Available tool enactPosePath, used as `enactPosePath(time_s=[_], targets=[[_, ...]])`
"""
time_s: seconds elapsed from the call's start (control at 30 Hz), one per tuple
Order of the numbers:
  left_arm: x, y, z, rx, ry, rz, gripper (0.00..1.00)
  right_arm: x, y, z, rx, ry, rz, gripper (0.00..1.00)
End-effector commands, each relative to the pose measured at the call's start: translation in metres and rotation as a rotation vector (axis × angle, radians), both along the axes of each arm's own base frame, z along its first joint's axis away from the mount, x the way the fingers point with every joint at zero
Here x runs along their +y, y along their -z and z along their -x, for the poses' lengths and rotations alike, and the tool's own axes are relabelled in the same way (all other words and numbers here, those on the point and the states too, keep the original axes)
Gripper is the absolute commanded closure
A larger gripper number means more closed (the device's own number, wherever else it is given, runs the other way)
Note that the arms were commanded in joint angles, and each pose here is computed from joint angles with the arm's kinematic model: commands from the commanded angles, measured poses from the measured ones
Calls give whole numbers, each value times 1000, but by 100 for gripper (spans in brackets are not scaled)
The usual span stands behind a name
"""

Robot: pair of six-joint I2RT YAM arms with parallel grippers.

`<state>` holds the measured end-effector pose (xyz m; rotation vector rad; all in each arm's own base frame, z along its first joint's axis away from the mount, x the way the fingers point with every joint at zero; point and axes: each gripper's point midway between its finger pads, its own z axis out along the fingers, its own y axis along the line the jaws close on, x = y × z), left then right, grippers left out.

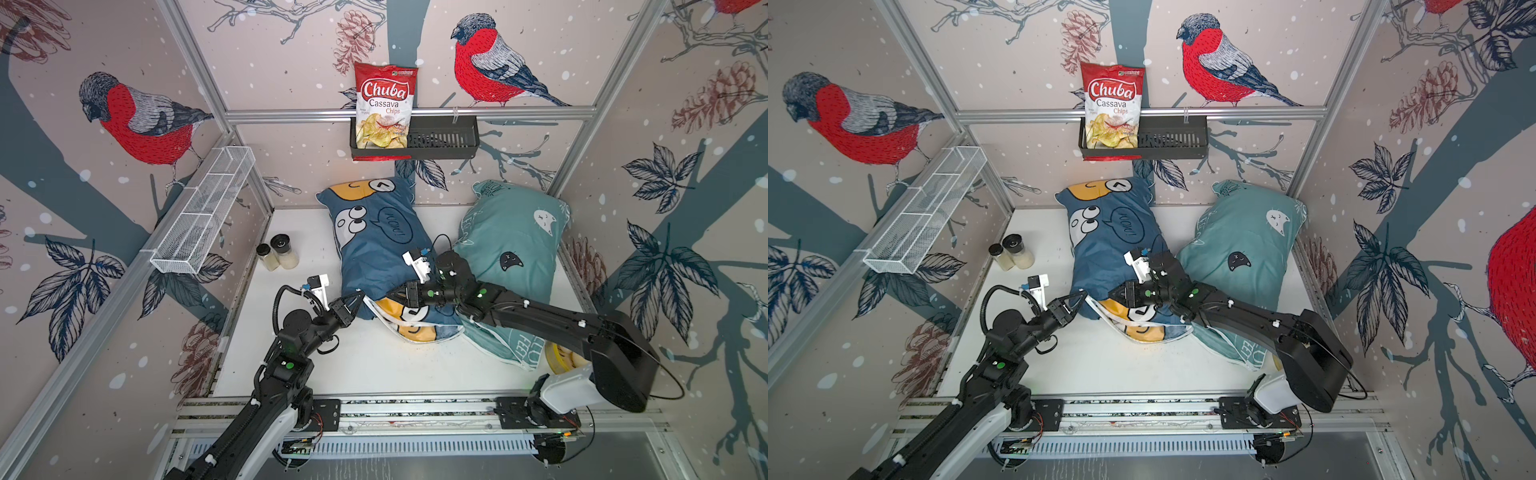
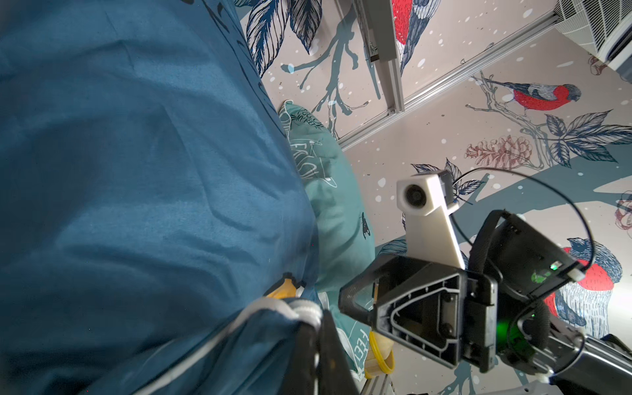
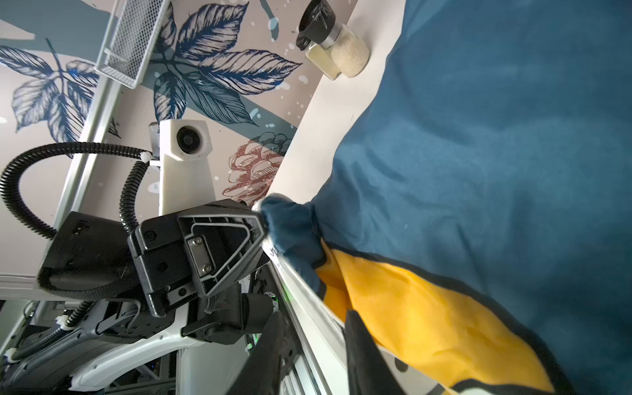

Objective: Zip up pillowcases
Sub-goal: Zip the zipper on the pillowcase.

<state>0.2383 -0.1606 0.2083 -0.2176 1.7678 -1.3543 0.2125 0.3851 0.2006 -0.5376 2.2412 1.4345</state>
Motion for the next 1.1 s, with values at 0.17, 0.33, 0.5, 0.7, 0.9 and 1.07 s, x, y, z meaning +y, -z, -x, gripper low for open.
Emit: enactPosePath(time_s=[0.17,0.33,0.5,0.7,0.9,1.07], targets=[[0,-37,2,-123,5,54,100,24,-28,13,42,-58,-203,68],[-1,-40,1,-130,9,57,100,36,-27,18,63,-83,-218,62],[-2,-37,0,-123,13,53,100,42,-24,20,71,-95,-216,60],[-3,-33,-2,-115,17,44,100,47,-23,17,73,-99,-218,62],[-5,-32,-3,-113,23,43,100,51,-20,14,81,-100,-217,63],[-5,-28,-5,-103,16,27,100,54,-22,15,88,-112,-231,63]])
